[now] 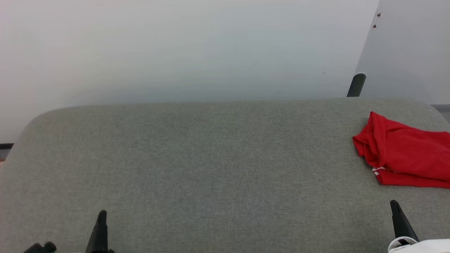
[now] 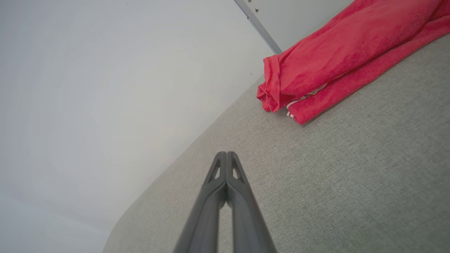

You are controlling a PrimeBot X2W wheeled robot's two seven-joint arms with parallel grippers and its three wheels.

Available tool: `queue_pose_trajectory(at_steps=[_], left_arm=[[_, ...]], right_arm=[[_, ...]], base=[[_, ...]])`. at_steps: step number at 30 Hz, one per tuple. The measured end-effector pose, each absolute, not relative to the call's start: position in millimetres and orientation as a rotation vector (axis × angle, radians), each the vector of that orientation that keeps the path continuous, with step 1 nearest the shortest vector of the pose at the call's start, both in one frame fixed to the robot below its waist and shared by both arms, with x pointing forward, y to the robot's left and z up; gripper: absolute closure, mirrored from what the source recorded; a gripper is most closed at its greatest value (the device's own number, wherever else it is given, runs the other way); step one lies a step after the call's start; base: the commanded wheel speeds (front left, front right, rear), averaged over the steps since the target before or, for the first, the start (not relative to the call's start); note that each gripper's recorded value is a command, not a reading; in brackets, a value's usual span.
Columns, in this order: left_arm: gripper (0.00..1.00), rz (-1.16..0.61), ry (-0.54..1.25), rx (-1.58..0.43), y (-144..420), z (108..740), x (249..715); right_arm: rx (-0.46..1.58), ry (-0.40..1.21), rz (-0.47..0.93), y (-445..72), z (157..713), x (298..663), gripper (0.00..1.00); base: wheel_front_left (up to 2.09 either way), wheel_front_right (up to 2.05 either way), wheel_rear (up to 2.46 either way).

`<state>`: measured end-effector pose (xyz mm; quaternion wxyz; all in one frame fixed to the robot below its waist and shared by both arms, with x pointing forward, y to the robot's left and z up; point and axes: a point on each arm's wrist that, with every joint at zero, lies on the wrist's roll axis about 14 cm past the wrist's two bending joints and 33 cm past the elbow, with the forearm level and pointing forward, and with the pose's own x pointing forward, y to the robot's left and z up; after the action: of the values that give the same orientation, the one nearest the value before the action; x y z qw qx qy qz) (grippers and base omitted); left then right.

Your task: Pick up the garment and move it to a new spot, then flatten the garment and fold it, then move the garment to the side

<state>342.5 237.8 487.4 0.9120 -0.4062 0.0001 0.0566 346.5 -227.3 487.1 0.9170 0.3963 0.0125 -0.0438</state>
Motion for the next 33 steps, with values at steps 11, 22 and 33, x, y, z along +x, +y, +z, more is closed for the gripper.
queue_pose_trajectory(at_steps=[11,22,33], left_arm=[[1.0,0.109,0.001,-0.967,232,490,350],[1.0,0.099,0.003,-1.086,226,491,357],[1.0,0.081,0.006,-1.19,220,494,364]], right_arm=[[0.949,0.024,-0.086,-224,489,353,1.0],[1.068,0.022,-0.08,-220,491,359,1.0],[1.176,0.018,-0.067,-216,494,365,1.0]], base=[[0.0,0.0,0.0],[0.0,0.0,0.0],[0.0,0.0,0.0]])
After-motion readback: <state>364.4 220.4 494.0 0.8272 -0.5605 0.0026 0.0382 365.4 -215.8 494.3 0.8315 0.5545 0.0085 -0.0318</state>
